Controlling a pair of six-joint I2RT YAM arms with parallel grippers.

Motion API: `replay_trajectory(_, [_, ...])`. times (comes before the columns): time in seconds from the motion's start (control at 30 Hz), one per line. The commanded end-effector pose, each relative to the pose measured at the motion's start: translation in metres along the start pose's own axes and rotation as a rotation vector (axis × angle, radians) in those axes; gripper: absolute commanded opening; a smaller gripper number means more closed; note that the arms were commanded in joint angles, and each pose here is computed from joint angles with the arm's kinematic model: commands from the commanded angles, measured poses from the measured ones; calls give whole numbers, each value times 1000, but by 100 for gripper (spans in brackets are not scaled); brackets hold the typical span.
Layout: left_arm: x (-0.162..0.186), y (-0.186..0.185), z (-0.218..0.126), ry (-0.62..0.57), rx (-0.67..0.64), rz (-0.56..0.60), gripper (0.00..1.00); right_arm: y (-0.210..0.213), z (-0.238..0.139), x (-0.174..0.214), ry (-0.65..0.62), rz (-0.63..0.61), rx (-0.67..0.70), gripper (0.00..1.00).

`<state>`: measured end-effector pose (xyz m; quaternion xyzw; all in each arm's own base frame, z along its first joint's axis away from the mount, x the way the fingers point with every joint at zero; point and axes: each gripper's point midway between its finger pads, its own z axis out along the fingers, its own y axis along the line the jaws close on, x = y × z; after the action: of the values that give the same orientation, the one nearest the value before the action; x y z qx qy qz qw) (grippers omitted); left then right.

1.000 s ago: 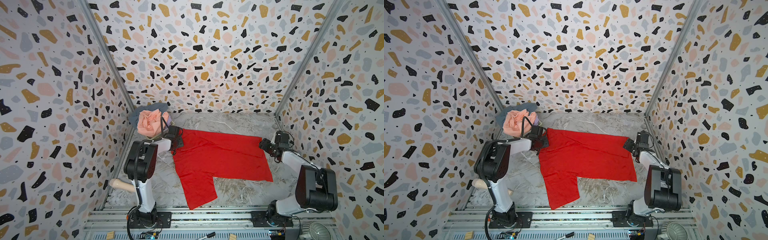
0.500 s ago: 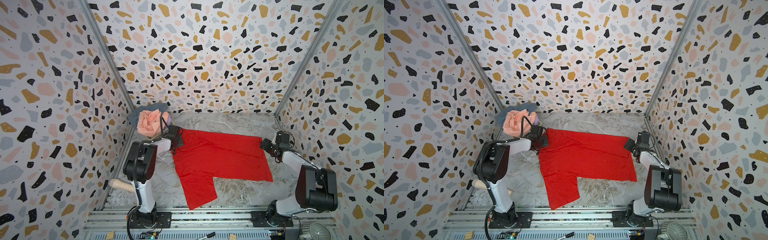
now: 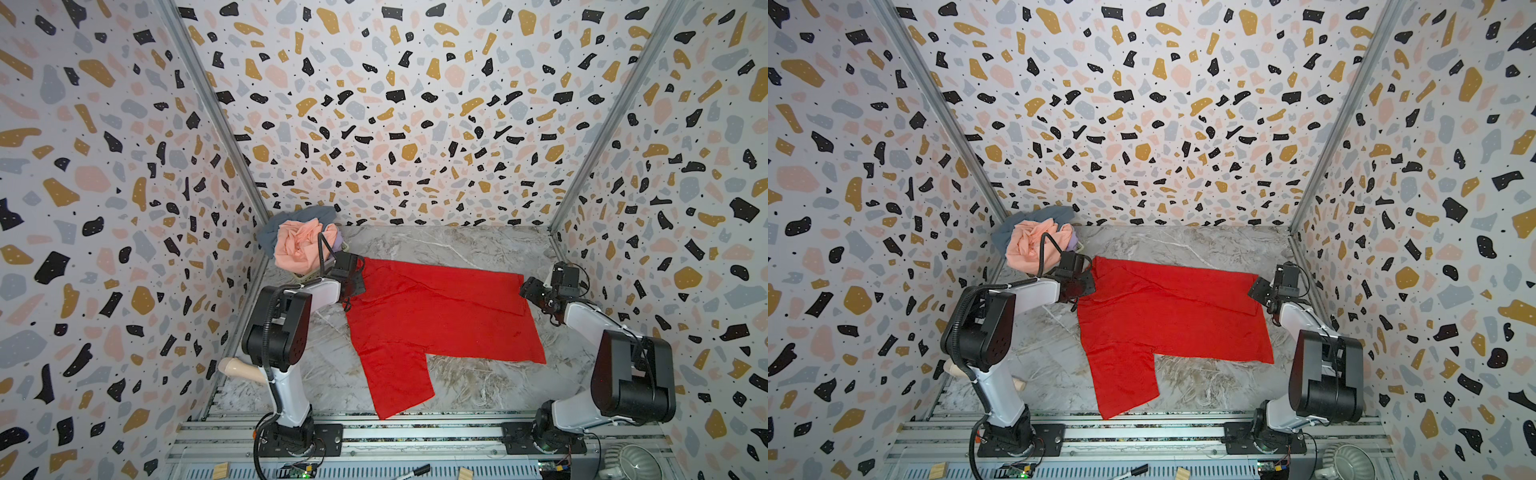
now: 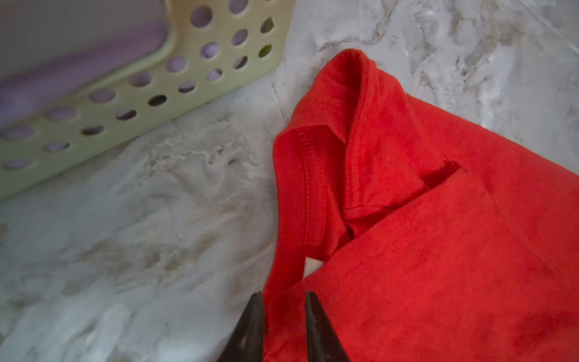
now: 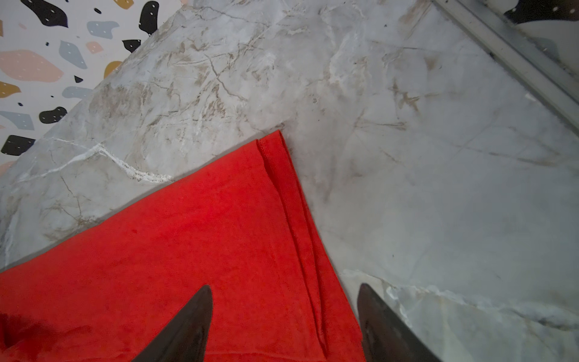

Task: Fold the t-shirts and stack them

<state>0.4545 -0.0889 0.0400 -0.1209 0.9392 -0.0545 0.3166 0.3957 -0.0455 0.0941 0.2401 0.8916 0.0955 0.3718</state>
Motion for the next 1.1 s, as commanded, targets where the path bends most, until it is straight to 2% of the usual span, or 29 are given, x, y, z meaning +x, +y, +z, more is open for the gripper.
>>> replay_trajectory(0.0, [4,12,2,14,-53,15,24,-4,-4,-3,-4,-9,22,73])
replay_trajectory(0.4, [12,9,12,44,-34,19,20,-4,-5,-2,-4,-11,24,73])
replay_trajectory(0.57, [7,8,9,29,-28,20,5,-5,-6,-2,-6,-15,28,73])
replay_trajectory(0.63, [3,6,4,17,-23,22,0,-6,-5,-1,0,-16,35,73])
replay_trajectory(0.83, [-15,3,-19,-32,-13,32,0,-13,2,12,44,-2,55,73])
replay_trajectory(1.0, [-35,-12,-44,-84,57,43,0,-18,9,26,92,11,62,73])
replay_trajectory(1.07, [-42,-18,-52,-98,83,44,0,-16,11,30,103,15,46,68])
